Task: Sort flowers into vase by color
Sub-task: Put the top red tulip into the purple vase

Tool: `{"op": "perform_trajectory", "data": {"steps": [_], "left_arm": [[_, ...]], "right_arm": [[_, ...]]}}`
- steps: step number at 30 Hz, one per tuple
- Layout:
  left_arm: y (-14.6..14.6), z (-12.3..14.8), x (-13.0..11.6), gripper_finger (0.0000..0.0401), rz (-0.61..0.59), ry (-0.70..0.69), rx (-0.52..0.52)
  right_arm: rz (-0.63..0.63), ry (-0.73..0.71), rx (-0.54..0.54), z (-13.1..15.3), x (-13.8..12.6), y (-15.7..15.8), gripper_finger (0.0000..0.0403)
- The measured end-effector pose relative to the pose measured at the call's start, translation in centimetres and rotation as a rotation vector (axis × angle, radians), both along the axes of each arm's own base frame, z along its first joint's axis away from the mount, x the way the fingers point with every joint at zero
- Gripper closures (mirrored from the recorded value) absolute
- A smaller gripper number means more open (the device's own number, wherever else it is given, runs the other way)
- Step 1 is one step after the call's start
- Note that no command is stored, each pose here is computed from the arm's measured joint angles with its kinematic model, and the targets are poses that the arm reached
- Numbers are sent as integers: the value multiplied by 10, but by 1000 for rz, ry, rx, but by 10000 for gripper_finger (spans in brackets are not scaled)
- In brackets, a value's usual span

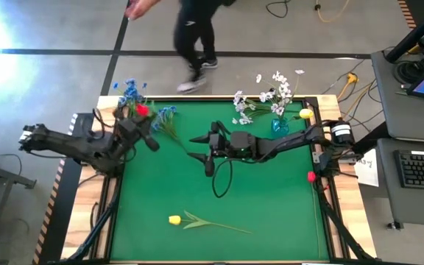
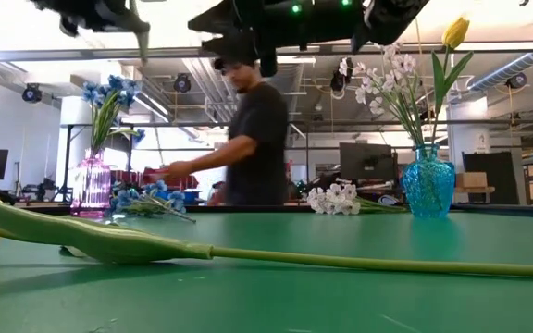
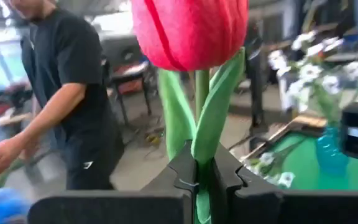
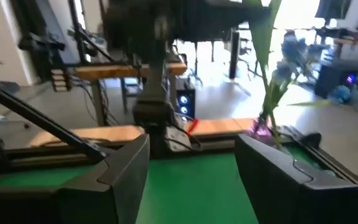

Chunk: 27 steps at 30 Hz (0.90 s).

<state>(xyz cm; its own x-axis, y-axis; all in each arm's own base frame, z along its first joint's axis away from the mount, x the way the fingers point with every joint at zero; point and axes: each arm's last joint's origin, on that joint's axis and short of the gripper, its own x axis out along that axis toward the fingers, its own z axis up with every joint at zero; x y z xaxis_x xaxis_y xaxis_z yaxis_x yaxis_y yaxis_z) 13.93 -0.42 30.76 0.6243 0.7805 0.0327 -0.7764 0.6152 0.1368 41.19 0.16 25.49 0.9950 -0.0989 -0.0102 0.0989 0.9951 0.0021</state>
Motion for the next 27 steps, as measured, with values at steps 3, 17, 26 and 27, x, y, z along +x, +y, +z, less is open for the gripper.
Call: {"op": "perform_trajectory", "data": {"steps": [3,17,26,27], "left_arm": [[4,30,-13,401,14,41,-81],[23,87,-58,401,292,131,-92],[26,83,-65,401,325,91,-107],[26,83,-64,401,325,83,-109]], "right_arm": [[-4,8,0,-1,0,0,167],[-19,16,-3,-2,0,0,158],[-19,21,3,-3,0,0,157],[-19,21,3,-3,0,0,156]]}}
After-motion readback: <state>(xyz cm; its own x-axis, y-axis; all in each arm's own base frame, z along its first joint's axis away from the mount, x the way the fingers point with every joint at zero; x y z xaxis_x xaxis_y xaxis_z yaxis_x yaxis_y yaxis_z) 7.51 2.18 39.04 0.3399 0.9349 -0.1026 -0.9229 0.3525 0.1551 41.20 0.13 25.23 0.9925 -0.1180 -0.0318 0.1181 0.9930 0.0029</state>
